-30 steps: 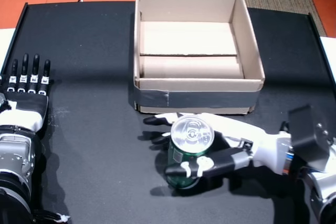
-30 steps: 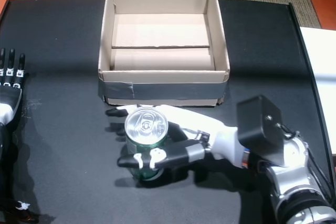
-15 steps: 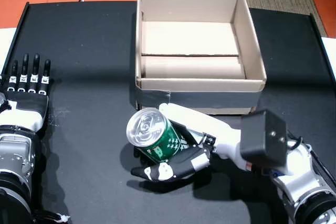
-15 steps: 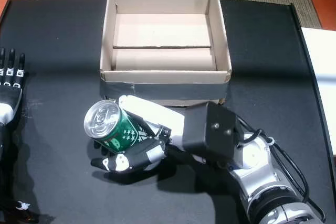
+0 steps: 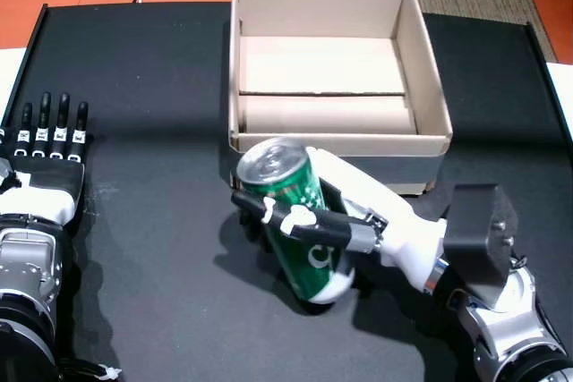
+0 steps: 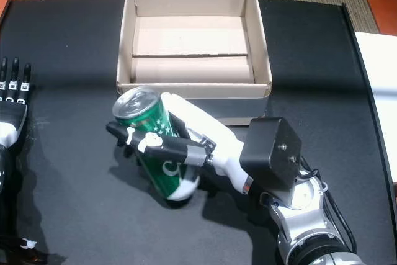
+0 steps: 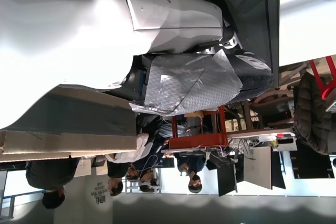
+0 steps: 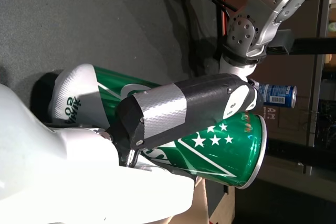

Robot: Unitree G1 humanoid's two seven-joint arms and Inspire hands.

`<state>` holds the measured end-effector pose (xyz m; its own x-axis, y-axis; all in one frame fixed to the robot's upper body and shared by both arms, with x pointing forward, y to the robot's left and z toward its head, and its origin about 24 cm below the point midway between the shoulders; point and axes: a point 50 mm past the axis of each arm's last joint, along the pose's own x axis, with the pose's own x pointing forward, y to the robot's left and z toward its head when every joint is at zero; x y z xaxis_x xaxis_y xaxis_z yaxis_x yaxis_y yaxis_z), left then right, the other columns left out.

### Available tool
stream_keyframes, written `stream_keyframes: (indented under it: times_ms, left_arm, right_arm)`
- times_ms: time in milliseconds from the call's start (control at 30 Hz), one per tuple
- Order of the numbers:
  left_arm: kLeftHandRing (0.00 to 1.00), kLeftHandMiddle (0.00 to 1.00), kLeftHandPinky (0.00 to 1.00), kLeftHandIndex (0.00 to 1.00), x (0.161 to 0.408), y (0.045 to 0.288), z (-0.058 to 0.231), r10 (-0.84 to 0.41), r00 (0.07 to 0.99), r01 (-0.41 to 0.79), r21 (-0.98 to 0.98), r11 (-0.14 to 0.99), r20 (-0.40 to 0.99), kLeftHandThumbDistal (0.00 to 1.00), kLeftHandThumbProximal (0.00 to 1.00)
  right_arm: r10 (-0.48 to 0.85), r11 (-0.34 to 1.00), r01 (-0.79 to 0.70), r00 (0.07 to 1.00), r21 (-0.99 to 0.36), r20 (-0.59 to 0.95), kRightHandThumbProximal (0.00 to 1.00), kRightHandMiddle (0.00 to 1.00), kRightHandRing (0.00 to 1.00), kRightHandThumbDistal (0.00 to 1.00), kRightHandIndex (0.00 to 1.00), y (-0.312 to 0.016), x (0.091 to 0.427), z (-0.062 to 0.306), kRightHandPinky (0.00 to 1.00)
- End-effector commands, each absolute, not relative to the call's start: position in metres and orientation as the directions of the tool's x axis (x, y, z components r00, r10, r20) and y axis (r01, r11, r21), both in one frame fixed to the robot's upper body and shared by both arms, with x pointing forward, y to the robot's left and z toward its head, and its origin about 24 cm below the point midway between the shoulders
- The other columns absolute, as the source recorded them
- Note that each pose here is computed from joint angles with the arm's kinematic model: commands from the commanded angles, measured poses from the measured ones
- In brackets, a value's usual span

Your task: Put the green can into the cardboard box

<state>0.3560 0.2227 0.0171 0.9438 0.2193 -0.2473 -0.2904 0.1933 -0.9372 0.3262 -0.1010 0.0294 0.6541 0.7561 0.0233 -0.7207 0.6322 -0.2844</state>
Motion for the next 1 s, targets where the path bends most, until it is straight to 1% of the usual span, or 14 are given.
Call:
stream_keyframes:
  times_ms: [0,100,233,300,400,467,533,567,633,700,800,833,933,967]
  left_arm:
    - [0.79,0.7,0.92,0.68,0.352,0.223,0.012,0.218,0.945,-0.284,-0.941,0.183,-0.243,0.0,0.99]
    - [0.8,0.7,0.93,0.69,0.352,0.223,0.012,0.215,0.945,-0.288,-0.94,0.182,-0.248,0.0,1.0]
    - [0.79,0.7,0.91,0.69,0.352,0.223,0.011,0.215,0.942,-0.298,-0.937,0.183,-0.257,0.0,0.99]
    - [0.78,0.69,0.9,0.68,0.352,0.223,0.011,0.214,0.942,-0.3,-0.936,0.183,-0.26,0.0,0.99]
    - [0.78,0.69,0.91,0.68,0.352,0.223,0.011,0.213,0.94,-0.307,-0.934,0.185,-0.267,0.0,1.0]
    - [0.78,0.69,0.91,0.69,0.352,0.222,0.011,0.212,0.94,-0.306,-0.933,0.19,-0.266,0.0,1.0]
    - [0.78,0.68,0.88,0.66,0.352,0.222,0.011,0.213,0.941,-0.306,-0.933,0.192,-0.265,0.0,0.98]
    - [0.77,0.68,0.87,0.65,0.352,0.222,0.011,0.213,0.94,-0.308,-0.932,0.194,-0.266,0.0,0.97]
    - [0.77,0.67,0.86,0.65,0.352,0.221,0.01,0.214,0.939,-0.312,-0.93,0.194,-0.27,0.0,0.95]
    - [0.77,0.67,0.87,0.67,0.352,0.221,0.01,0.211,0.941,-0.307,-0.932,0.192,-0.266,0.0,0.96]
    - [0.78,0.67,0.88,0.66,0.351,0.221,0.009,0.211,0.94,-0.309,-0.932,0.189,-0.269,0.0,0.97]
    - [0.8,0.68,0.9,0.67,0.351,0.221,0.009,0.208,0.942,-0.303,-0.933,0.193,-0.263,0.0,0.98]
    - [0.81,0.7,0.92,0.69,0.35,0.221,0.009,0.202,0.946,-0.292,-0.936,0.197,-0.252,0.0,1.0]
    - [0.81,0.7,0.92,0.7,0.35,0.221,0.008,0.202,0.947,-0.291,-0.937,0.195,-0.252,0.0,1.0]
  right_arm:
    - [0.749,0.64,-0.658,0.651,-0.397,0.127,0.82,0.17,0.24,0.0,0.1,-0.1,0.334,0.052,0.16]
    - [0.746,0.65,-0.586,0.615,-0.484,0.256,0.74,0.14,0.21,0.0,0.08,-0.097,0.335,0.074,0.13]
    - [0.709,0.7,-0.445,0.524,-0.559,0.472,0.83,0.09,0.17,0.01,0.02,-0.096,0.332,0.108,0.11]
    - [0.698,0.714,-0.393,0.466,-0.579,0.545,0.79,0.09,0.18,0.0,0.02,-0.097,0.329,0.122,0.11]
    - [0.677,0.735,-0.323,0.388,-0.596,0.625,0.86,0.04,0.14,0.06,0.0,-0.098,0.328,0.143,0.09]
    - [0.66,0.751,-0.272,0.355,-0.602,0.662,0.85,0.0,0.11,0.01,0.0,-0.1,0.328,0.155,0.07]
    - [0.642,0.766,-0.236,0.327,-0.598,0.694,0.7,0.0,0.08,0.0,0.0,-0.102,0.33,0.166,0.06]
    - [0.636,0.771,-0.222,0.319,-0.596,0.703,0.68,0.0,0.07,0.0,0.0,-0.102,0.331,0.17,0.05]
    - [0.614,0.788,-0.195,0.311,-0.584,0.725,0.78,0.0,0.04,0.1,0.0,-0.104,0.334,0.18,0.04]
    - [0.584,0.81,-0.165,0.308,-0.562,0.751,0.79,0.0,0.0,0.14,0.0,-0.106,0.337,0.189,0.03]
    - [0.534,0.84,-0.076,0.293,-0.537,0.793,0.71,0.0,0.0,0.1,0.0,-0.111,0.341,0.205,0.04]
    - [0.513,0.848,-0.028,0.299,-0.53,0.805,0.74,0.0,0.0,0.14,0.0,-0.112,0.344,0.211,0.04]
    - [0.456,0.856,0.075,0.358,-0.512,0.815,0.79,0.0,0.0,0.38,0.0,-0.11,0.356,0.222,0.04]
    - [0.441,0.852,0.107,0.384,-0.513,0.811,0.8,0.0,0.0,0.38,0.0,-0.108,0.362,0.225,0.06]
